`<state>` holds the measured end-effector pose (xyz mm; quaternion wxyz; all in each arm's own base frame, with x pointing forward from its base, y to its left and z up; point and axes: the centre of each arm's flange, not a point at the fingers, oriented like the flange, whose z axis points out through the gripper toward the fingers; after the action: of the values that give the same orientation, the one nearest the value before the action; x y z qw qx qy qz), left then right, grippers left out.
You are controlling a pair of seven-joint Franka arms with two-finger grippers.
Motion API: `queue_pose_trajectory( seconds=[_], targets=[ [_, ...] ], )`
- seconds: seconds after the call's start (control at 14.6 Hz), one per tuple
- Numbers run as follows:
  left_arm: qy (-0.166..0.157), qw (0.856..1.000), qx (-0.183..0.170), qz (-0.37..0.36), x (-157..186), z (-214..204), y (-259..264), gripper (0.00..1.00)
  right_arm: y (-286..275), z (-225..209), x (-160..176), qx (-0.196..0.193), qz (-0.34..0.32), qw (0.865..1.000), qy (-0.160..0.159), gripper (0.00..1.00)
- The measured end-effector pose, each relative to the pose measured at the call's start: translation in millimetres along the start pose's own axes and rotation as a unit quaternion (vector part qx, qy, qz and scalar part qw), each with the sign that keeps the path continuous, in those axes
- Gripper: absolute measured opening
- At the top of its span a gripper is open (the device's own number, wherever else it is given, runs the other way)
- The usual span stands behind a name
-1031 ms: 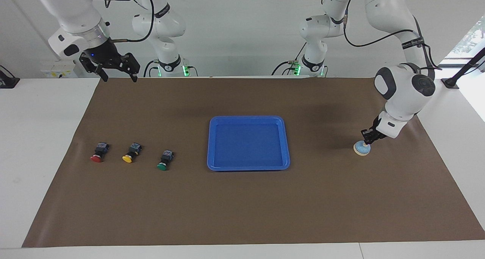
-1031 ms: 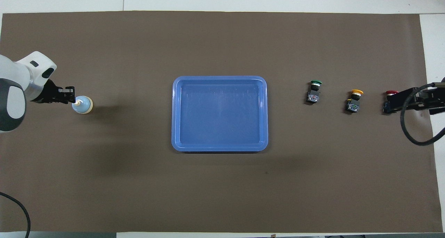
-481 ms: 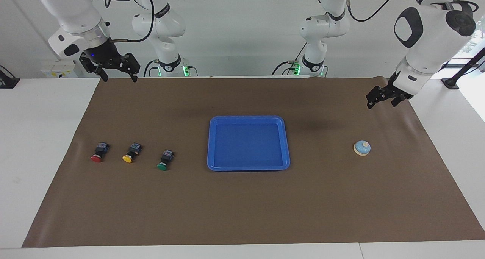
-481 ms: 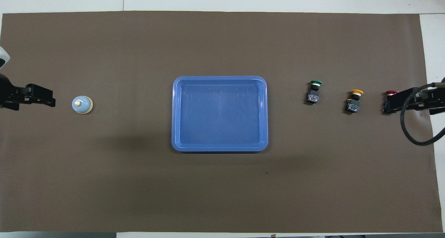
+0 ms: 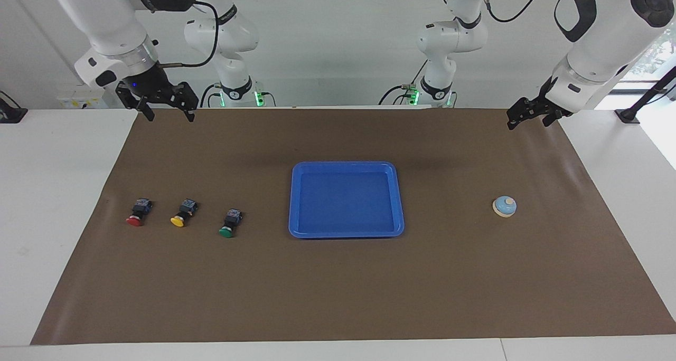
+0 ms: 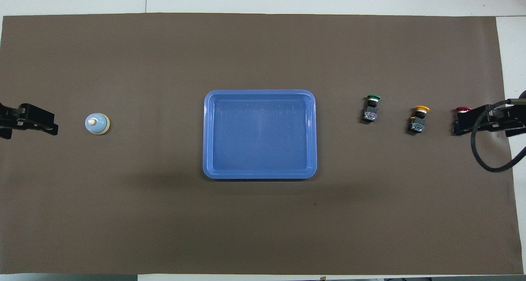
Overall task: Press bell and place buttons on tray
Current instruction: 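Raise the left gripper off the bell and draw it back, then reach the right gripper to the green-capped button and grasp it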
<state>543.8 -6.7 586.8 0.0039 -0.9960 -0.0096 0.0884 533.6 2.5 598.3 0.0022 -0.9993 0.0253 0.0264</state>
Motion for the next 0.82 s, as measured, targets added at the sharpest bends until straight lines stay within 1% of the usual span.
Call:
queue_pose_trajectory(
  seconds=[0.14,0.34,0.55,0.69,0.82],
  targets=[
    [-0.004,1.000,0.000,0.000,0,2,0,1.00,-2,33,10,0.001,-0.002,1.000,0.015,1.00],
    [-0.007,1.000,0.001,0.006,-2,2,7,1.00,-7,98,40,0.003,0.001,1.000,0.020,1.00],
    [-0.006,1.000,0.002,0.009,-3,1,13,1.00,-45,163,73,0.007,0.010,1.000,0.026,1.00],
    [-0.005,1.000,0.002,0.006,-3,-1,10,1.00,-72,195,83,0.008,0.019,0.999,0.029,1.00],
    [-0.004,1.000,0.001,0.002,-4,-2,6,1.00,-80,225,92,0.006,0.023,0.999,0.033,1.00]
  ],
)
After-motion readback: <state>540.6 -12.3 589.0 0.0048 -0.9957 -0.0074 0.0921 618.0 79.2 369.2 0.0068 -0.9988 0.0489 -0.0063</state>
